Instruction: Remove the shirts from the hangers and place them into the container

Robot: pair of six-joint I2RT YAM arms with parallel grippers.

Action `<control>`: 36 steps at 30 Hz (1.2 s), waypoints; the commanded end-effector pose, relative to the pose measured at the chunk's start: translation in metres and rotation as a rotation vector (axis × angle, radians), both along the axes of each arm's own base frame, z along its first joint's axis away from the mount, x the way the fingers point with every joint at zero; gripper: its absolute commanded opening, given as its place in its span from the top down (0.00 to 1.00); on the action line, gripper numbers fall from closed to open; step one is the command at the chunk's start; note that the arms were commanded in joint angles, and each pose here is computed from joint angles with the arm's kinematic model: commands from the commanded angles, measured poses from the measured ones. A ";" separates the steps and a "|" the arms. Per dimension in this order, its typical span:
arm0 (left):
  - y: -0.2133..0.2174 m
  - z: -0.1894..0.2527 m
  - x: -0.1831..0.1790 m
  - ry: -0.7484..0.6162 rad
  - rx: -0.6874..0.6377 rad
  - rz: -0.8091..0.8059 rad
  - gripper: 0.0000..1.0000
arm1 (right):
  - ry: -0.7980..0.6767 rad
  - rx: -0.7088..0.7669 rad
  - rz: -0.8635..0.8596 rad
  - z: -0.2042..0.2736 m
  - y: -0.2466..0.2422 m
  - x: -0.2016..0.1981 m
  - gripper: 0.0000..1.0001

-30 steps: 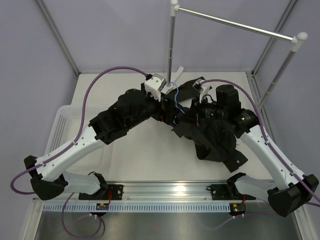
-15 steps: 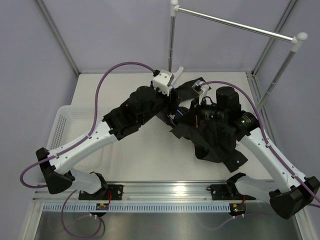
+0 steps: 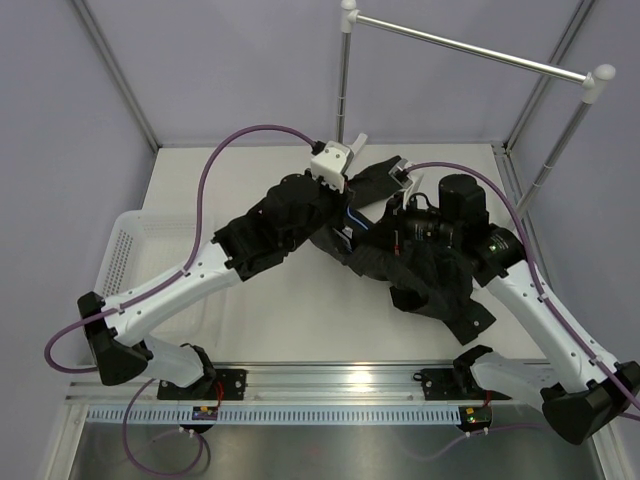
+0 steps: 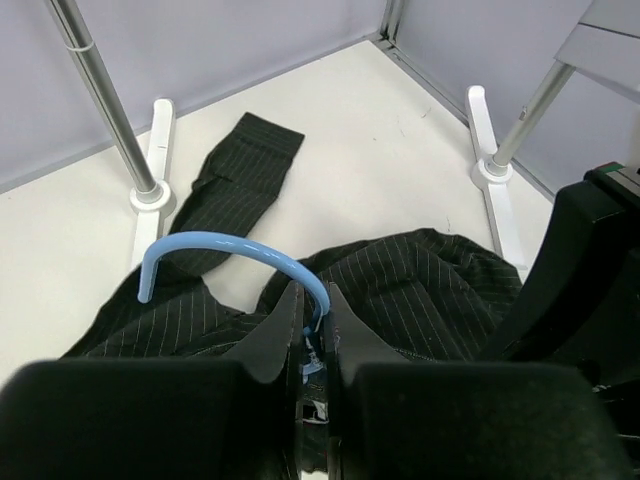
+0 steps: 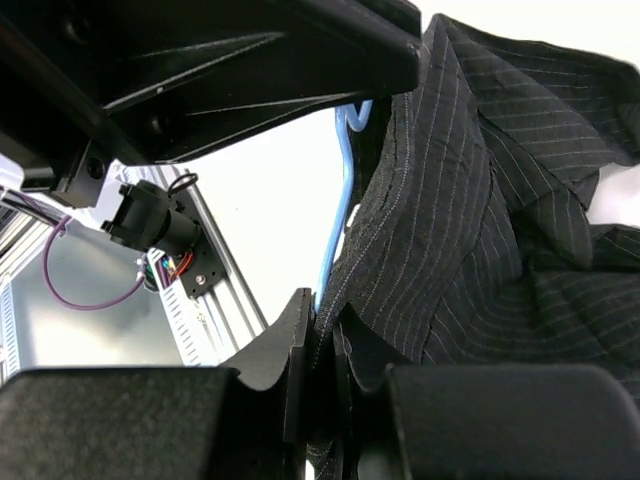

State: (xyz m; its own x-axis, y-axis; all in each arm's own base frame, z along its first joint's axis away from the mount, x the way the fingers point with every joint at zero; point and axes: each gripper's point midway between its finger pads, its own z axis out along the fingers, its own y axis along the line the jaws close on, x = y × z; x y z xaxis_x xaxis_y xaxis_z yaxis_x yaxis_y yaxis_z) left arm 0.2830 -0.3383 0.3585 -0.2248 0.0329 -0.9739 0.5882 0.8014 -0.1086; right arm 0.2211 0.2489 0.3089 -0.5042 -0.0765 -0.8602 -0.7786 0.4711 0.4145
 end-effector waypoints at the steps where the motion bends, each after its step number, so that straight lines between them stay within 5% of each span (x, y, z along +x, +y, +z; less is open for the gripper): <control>1: 0.008 0.043 0.017 -0.114 -0.110 0.099 1.00 | -0.055 0.037 0.010 0.026 0.000 -0.009 0.91; 5: 0.022 0.046 0.031 -0.155 -0.100 0.212 1.00 | -0.066 -0.005 -0.078 0.038 -0.015 -0.008 0.54; 10: 0.023 0.040 0.046 -0.158 -0.103 0.299 1.00 | -0.100 -0.032 -0.249 0.061 -0.045 -0.007 0.34; 12: 0.023 0.043 0.050 -0.159 -0.113 0.330 1.00 | -0.100 -0.029 -0.307 0.067 -0.055 -0.008 0.12; 18: 0.022 0.042 0.064 -0.121 -0.150 0.437 1.00 | -0.027 0.046 -0.406 0.063 -0.063 -0.010 0.12; 36: 0.027 0.044 0.055 -0.088 -0.197 0.422 1.00 | 0.139 0.165 -0.444 -0.011 -0.028 0.031 0.23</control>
State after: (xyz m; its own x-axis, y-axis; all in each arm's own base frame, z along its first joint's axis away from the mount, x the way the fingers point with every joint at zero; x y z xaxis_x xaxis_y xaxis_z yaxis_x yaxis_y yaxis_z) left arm 0.3413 -0.3265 0.3537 -0.1745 -0.0677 -0.9823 0.2604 0.9589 -0.1123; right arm 0.2399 0.2088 0.2687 -0.6395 0.2354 -0.7318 -0.3912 0.7198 0.5734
